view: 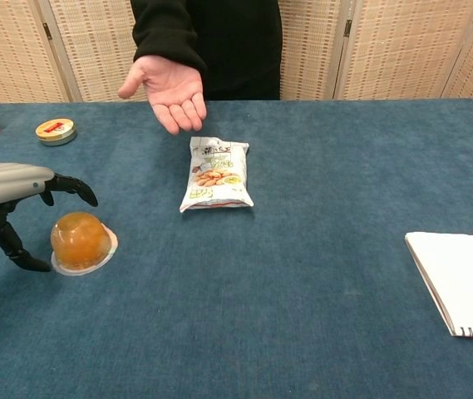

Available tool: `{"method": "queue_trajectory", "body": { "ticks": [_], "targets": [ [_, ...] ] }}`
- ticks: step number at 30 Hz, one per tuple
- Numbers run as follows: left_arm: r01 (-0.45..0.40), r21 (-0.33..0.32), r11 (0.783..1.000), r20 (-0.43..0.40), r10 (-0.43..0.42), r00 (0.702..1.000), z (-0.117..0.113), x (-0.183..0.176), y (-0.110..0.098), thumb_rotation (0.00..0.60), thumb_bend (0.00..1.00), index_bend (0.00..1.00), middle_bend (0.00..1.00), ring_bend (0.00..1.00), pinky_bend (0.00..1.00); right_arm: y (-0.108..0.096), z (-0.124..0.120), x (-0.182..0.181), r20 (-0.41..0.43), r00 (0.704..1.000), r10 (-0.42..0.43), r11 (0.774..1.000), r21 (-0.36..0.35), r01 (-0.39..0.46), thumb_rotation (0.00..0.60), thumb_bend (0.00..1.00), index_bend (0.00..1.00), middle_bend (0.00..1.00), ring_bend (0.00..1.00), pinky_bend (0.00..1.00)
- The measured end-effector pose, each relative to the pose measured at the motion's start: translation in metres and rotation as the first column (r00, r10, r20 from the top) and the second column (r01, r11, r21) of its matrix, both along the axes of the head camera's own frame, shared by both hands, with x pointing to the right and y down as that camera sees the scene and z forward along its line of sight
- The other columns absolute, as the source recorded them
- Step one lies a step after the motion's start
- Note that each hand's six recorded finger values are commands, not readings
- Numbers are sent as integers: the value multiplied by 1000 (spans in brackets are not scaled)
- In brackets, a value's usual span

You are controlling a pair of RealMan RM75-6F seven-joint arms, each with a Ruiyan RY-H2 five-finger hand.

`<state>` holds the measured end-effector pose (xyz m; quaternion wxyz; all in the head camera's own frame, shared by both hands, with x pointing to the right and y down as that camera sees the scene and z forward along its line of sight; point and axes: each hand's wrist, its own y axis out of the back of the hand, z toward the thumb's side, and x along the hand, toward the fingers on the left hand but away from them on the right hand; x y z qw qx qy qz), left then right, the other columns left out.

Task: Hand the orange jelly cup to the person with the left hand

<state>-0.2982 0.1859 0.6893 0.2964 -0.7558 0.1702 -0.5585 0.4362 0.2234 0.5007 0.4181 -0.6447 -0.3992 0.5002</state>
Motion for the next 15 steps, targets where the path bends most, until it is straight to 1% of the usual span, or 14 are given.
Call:
{"method": "queue_trajectory", "body": {
  "ticks": [10,14,15],
  "targets": [
    [9,-38,999,-18,-10,1000,17,2,-1,600,132,276,244,182,296,0,-1,2,-10,1000,19,1000,9,-19,600,262,0,0,0,0],
    [12,-32,999,-23,-13,1000,25,1,-7,600,132,344,351,246,363,-1,-1,4,-18,999,34,999,15,-33,600,262,0,0,0,0],
    [14,-31,999,-26,-14,1000,26,1,-8,600,132,351,362,253,370,-1,-1,5,-19,999,39,999,16,-38,600,262,0,0,0,0]
  ]
}}
